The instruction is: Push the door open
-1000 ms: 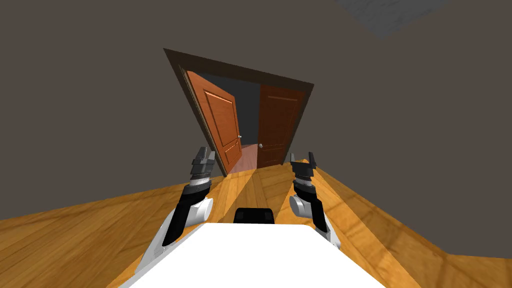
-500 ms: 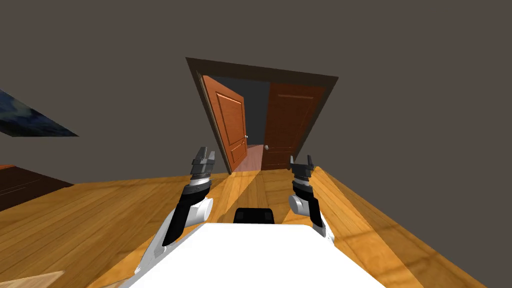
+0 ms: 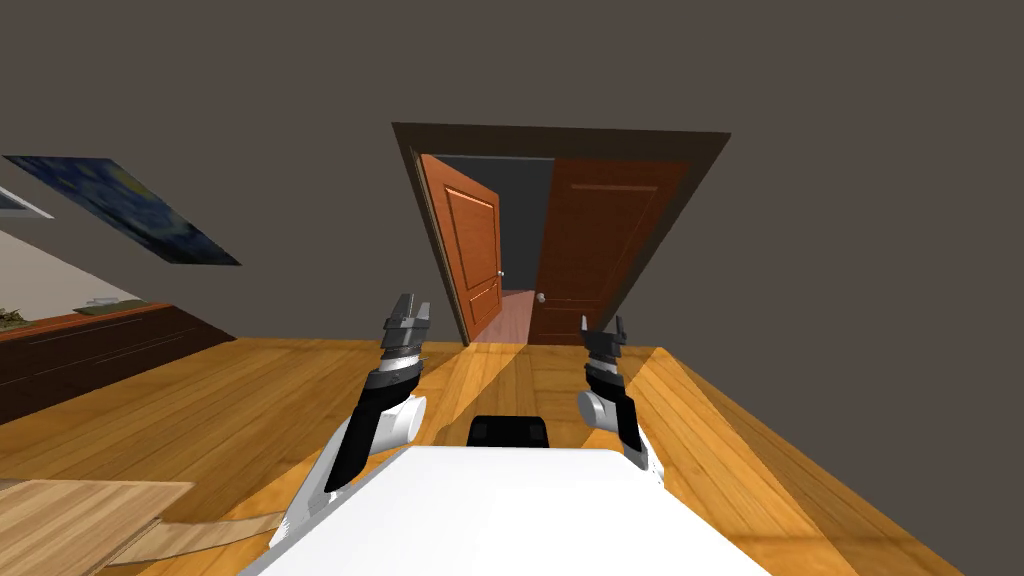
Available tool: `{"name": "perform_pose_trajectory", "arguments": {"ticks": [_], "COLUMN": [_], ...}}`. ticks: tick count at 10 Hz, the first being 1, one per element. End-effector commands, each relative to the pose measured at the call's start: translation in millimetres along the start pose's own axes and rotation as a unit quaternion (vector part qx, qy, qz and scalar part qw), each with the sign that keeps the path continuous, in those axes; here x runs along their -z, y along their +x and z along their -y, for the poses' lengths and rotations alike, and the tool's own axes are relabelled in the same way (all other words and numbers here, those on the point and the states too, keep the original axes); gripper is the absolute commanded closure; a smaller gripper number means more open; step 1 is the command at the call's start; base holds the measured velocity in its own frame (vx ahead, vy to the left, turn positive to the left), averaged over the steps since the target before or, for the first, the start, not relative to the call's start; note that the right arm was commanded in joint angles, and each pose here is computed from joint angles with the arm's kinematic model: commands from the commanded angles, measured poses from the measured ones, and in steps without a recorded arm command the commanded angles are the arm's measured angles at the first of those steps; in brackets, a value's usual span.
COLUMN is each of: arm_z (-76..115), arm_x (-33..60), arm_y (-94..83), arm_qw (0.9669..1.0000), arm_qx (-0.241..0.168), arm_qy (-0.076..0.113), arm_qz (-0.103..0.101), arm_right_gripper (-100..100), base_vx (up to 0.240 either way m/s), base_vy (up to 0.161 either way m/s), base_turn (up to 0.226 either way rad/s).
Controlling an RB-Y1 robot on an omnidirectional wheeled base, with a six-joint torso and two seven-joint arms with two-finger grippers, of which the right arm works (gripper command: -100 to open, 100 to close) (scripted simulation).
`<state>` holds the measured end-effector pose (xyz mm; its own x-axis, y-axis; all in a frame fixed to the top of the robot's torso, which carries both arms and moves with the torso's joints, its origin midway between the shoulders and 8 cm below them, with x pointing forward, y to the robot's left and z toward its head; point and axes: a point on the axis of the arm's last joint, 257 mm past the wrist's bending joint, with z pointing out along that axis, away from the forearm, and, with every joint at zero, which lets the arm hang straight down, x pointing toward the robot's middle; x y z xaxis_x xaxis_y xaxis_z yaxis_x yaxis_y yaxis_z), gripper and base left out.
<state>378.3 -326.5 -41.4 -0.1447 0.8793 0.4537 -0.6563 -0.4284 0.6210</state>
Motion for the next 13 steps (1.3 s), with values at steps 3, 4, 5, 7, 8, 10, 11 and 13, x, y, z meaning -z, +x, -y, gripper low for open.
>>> {"name": "perform_pose_trajectory", "arguments": {"ticks": [3, 4, 5, 7, 8, 10, 11, 13], "arm_z": [10.2, 13.1, 15.9, 21.2, 23.8, 28.8, 31.2, 35.7], "arm_x": [8.2, 10.6, 13.1, 18.3, 21.1, 27.3, 30.7, 37.7], "arm_y": [-23.4, -30.6, -37.8, -52.2, -59.5, -74.4, -81.9, -96.9], "arm_qw": [0.9992, 0.9987, 0.9981, 0.9964, 0.9954, 0.9928, 0.9913, 0.9879], "arm_qx": [-0.029, -0.038, -0.046, -0.062, -0.07, -0.086, -0.094, -0.109], "arm_qy": [0.003, 0.003, 0.003, 0.003, 0.002, 0.0, -0.001, -0.004], "arm_qz": [0.025, 0.033, 0.041, 0.057, 0.065, 0.083, 0.092, 0.11], "arm_right_gripper": [-100, -100, -100, -100, -100, -100, -100, -100], "base_vx": [0.064, 0.06, 0.05, 0.05, 0.057, 0.053, 0.046, 0.054], "base_vy": [-0.066, -0.073, -0.072, -0.096, -0.076, -0.079, -0.079, -0.104], "base_turn": [0.217, 0.203, 0.195, 0.21, 0.212, 0.213, 0.207, 0.201]}}
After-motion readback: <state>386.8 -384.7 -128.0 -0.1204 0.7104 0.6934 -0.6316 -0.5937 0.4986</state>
